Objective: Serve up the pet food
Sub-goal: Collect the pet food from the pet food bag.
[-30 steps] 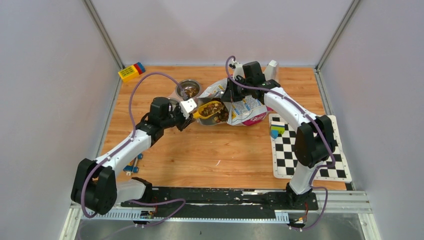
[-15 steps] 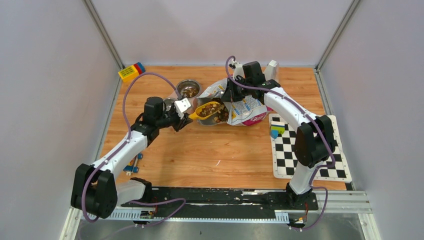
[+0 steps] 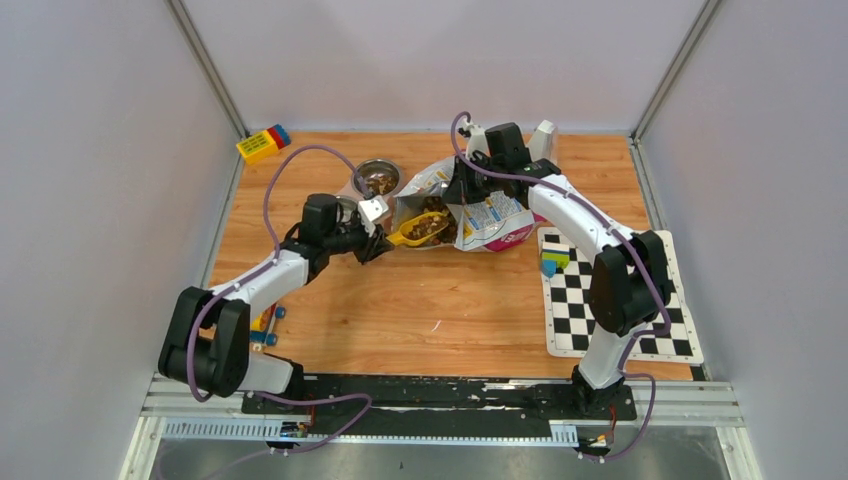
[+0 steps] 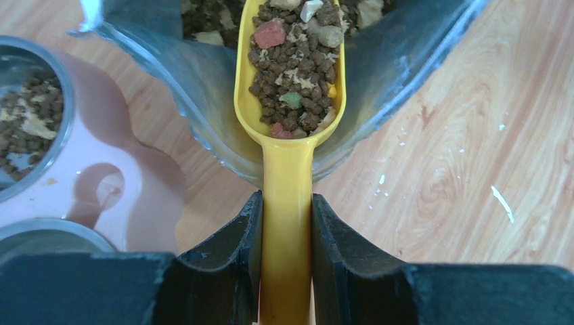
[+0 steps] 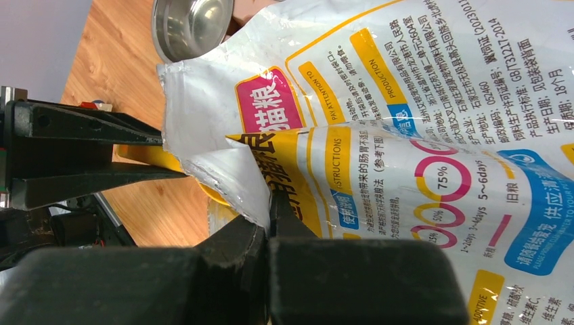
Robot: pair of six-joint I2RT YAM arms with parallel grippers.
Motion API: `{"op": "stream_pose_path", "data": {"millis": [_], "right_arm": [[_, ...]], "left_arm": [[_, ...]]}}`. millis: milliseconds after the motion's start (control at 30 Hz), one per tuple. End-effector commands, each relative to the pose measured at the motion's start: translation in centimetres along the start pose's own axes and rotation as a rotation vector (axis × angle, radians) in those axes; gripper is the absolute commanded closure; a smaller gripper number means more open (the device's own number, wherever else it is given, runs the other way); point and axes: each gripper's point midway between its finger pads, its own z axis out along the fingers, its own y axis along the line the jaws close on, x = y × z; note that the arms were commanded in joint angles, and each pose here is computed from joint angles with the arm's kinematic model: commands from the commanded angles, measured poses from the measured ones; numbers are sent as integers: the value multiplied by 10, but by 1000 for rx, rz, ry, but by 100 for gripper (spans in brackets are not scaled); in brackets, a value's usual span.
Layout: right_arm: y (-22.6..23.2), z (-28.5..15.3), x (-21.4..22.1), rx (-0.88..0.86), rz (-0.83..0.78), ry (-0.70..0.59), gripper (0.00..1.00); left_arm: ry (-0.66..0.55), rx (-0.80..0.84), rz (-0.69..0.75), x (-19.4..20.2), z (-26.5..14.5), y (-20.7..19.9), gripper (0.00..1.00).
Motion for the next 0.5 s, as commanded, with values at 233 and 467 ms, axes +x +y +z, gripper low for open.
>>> {"op": "stream_pose_path", "data": {"millis": [233,467], "right_arm": [[21,-18,-22,-52,-30,-46,100],[20,-19,-23,-44,-34,-49,100]], "left_arm": [[-121,-32,41,-52,1,15,100],[-101,-91,11,-54,2,32,100]]}}
